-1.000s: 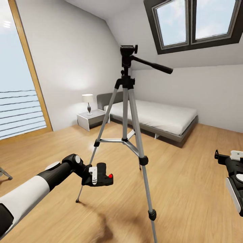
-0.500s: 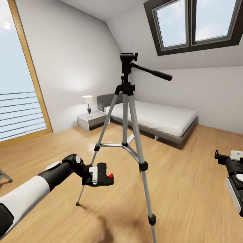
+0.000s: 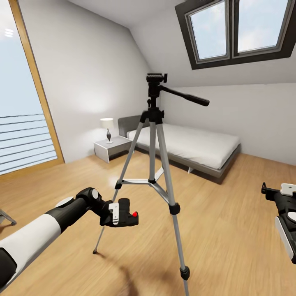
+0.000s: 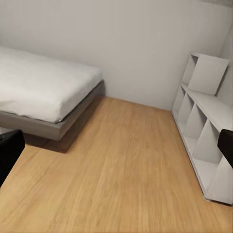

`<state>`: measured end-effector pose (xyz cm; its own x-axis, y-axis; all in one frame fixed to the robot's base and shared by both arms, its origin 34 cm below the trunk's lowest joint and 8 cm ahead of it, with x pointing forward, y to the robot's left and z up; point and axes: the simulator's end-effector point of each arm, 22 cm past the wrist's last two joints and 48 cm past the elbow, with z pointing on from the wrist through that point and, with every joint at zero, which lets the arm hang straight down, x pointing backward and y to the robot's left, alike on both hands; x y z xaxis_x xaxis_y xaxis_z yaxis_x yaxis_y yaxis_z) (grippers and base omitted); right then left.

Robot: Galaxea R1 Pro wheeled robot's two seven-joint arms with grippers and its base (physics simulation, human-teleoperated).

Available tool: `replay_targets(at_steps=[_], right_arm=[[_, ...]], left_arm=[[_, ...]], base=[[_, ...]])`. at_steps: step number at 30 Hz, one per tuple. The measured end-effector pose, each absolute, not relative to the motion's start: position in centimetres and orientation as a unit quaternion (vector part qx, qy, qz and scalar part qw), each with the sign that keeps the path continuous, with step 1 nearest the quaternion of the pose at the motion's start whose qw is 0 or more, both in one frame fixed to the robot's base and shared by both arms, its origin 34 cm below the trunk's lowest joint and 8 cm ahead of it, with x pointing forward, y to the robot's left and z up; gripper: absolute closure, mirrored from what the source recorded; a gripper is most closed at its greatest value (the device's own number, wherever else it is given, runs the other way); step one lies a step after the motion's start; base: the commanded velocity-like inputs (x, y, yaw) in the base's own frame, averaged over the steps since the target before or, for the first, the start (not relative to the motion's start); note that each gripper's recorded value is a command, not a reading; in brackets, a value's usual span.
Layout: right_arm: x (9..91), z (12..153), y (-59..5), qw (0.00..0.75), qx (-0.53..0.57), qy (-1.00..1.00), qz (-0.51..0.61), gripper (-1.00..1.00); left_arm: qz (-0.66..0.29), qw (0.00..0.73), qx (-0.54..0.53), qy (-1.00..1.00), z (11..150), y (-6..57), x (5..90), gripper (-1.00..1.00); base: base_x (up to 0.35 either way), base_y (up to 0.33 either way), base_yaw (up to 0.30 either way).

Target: Attach the digital camera to the camera tripod in the bedroom.

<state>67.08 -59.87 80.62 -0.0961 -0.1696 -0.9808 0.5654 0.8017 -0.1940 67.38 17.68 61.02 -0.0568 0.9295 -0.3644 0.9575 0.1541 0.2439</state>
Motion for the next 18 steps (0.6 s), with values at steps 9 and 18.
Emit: replay_targets(at_steps=[9,18], right_arm=[[67.5,82.5,-59.9,0.656,0.144,0.686,-0.28,-1.0],[67.9,84.4,-59.9,0.656,0.144,0.686,-0.28,-1.0]], left_arm=[[-0.032,0.222,0.65,0.726,62.9,17.7,67.7,1.0],[-0.045,0.212,0.654,0.725,64.7,17.3,67.4,1.0]], base=[[0.0,0.0,0.0],[0.0,0.0,0.0]])
